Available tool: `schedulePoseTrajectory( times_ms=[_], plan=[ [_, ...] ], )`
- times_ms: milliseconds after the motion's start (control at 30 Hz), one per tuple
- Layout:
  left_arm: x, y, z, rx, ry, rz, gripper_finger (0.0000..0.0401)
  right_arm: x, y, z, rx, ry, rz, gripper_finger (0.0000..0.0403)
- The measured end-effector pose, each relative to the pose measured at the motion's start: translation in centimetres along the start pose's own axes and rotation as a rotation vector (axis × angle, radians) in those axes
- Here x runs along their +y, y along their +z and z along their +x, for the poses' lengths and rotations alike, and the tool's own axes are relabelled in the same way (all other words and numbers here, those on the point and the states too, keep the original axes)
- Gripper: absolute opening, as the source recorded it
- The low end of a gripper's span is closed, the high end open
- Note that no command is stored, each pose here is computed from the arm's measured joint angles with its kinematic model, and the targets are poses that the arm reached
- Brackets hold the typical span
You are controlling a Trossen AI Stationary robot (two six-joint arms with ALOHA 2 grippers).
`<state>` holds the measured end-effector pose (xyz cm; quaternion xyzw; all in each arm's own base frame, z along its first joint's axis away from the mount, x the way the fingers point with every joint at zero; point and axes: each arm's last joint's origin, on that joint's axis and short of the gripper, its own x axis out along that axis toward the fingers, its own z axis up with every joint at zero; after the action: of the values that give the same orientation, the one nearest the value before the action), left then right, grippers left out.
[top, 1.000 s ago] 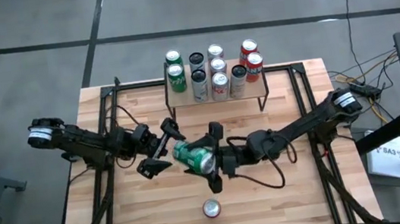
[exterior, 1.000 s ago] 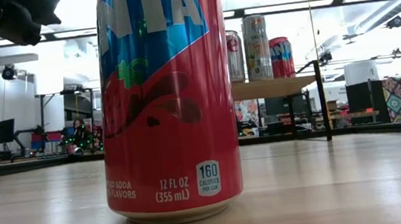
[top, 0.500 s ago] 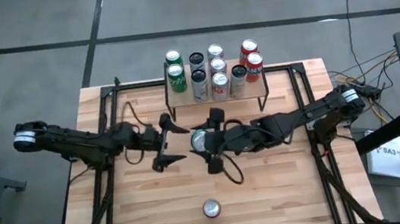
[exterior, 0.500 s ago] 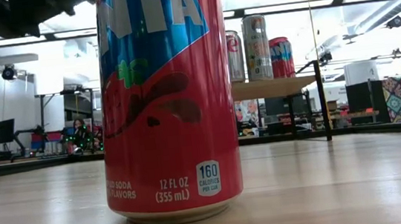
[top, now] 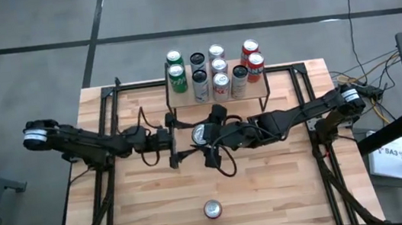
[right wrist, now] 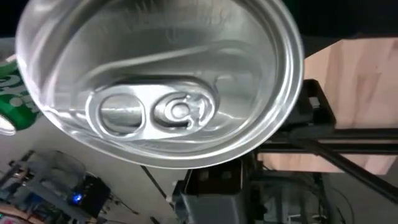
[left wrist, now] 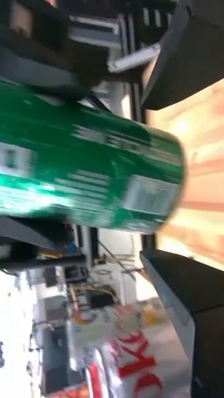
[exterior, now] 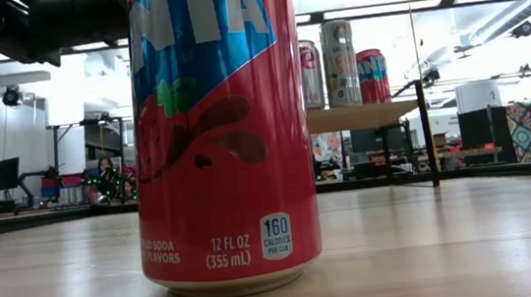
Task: Place canned beverage on shelf
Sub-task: Put the green soda can on the shelf aligned with the other green soda cans
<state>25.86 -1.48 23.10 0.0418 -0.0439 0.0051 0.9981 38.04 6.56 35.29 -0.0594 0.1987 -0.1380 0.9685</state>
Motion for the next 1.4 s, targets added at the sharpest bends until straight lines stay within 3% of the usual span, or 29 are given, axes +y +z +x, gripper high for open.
schedulePoseTrajectory(
  times_ms=[233, 600, 767, 900, 1067, 1267, 1400],
  plan=[
    [-0.1, -0.3, 1.2, -0.099, -0.001, -0.033, 0.0372, -0.1, 0.1, 0.0, -0.008, -0.010, 0.006, 0.0286],
    [-0.6, -0.5, 4.3, -0.090, -0.031, -0.024, 0.0365, 0.0, 0.2, 0.1, -0.027, 0.000, 0.015, 0.0286],
    [-0.7, -0.2, 4.2, -0.104, -0.035, -0.026, 0.0332, 0.1, 0.2, 0.1, -0.026, 0.035, 0.005, 0.0286],
    [-0.7, -0.1, 4.1, -0.106, -0.036, -0.027, 0.0295, 0.2, 0.2, 0.1, -0.030, 0.047, 0.006, 0.0308],
    [-0.7, -0.3, 4.0, -0.088, -0.035, -0.056, 0.0294, 0.1, 0.2, 0.1, -0.031, 0.038, -0.013, 0.0338],
    [-0.6, -0.4, 3.0, -0.093, -0.025, -0.056, 0.0293, -0.3, 1.4, -0.7, -0.056, 0.035, -0.027, 0.0340],
    [-0.2, 0.0, 1.1, -0.108, 0.039, -0.035, 0.0292, -0.8, 2.9, -1.8, -0.056, 0.034, -0.036, 0.0339]
  ],
)
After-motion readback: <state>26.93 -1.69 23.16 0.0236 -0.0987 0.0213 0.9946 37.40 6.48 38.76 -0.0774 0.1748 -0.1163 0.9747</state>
